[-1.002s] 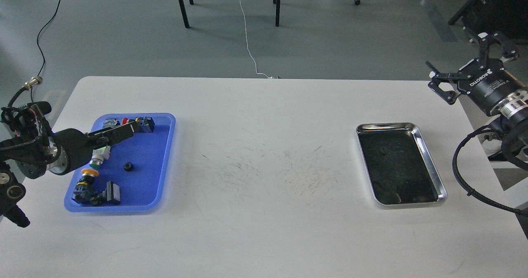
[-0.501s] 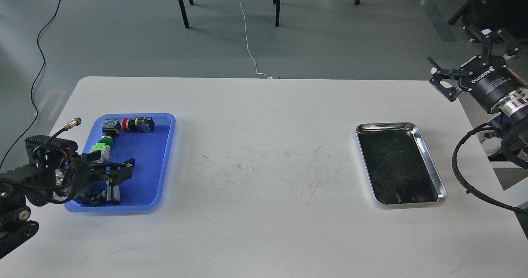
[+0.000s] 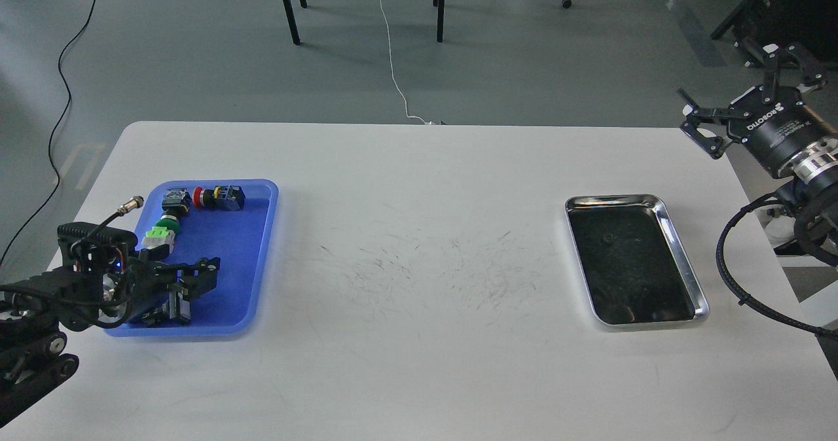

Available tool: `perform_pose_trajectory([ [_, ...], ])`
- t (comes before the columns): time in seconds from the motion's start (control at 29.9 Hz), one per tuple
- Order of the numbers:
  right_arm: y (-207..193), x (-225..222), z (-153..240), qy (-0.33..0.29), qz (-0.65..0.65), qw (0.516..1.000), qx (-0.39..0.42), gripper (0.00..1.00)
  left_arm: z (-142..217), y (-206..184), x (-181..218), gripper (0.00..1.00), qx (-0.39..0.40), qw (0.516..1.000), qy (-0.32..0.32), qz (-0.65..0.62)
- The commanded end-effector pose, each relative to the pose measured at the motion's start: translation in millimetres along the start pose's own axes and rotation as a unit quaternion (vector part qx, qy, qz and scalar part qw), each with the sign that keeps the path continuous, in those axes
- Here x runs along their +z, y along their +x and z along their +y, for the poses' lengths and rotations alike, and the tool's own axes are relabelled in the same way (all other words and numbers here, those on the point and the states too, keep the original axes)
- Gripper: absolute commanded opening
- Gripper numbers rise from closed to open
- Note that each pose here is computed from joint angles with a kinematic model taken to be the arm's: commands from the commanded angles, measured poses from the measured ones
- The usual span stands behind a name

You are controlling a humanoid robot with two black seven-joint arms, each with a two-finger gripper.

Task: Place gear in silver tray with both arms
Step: 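Lower the left gripper into the blue tray and grasp another black gear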

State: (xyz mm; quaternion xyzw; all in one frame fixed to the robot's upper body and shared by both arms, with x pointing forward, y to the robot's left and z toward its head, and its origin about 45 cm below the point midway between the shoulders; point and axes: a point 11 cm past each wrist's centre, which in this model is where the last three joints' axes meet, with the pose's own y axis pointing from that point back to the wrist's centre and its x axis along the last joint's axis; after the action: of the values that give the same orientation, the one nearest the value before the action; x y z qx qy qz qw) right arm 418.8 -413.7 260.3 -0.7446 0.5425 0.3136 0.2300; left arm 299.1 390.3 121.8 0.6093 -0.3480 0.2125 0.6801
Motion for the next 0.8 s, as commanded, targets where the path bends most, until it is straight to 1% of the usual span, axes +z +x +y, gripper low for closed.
perform_pose_trajectory([
  [0.0, 0.1, 0.1, 0.0, 0.0, 0.0, 1.0, 0.0, 0.98, -3.3, -1.2, 2.2, 0.88, 0.0, 1.0, 0.0, -0.002],
  [0.17, -0.3, -0.4, 0.1, 0.0, 0.001, 1.0, 0.0, 0.98, -3.7, -1.5, 2.2, 0.85, 0.0, 1.0, 0.0, -0.01],
  [0.2, 0.2, 0.0, 0.5, 0.0, 0.0, 1.0, 0.0, 0.98, -4.0, -1.6, 2.8, 0.84, 0.0, 1.0, 0.0, -0.011],
  [0.27, 1.2, 0.8, 1.3, -0.001, 0.0, 1.0, 0.002, 0.98, -4.2, -4.1, 3.2, 0.78, -0.004, 1.0, -0.001, -0.013],
  [0.53, 1.4, 1.3, 1.3, -0.002, 0.001, 1.0, 0.002, 0.98, -5.7, -10.4, 3.8, 0.71, -0.011, 1.0, -0.001, -0.016],
  [0.63, 1.4, 1.3, 1.3, -0.002, 0.001, 1.0, 0.002, 0.98, -7.2, -12.6, 3.4, 0.67, -0.013, 1.0, 0.0, -0.015],
  [0.77, 0.7, 1.5, 0.6, -0.002, 0.0, 1.0, 0.001, 0.98, -7.7, -12.6, 3.8, 0.58, -0.013, 1.0, 0.0, -0.015],
])
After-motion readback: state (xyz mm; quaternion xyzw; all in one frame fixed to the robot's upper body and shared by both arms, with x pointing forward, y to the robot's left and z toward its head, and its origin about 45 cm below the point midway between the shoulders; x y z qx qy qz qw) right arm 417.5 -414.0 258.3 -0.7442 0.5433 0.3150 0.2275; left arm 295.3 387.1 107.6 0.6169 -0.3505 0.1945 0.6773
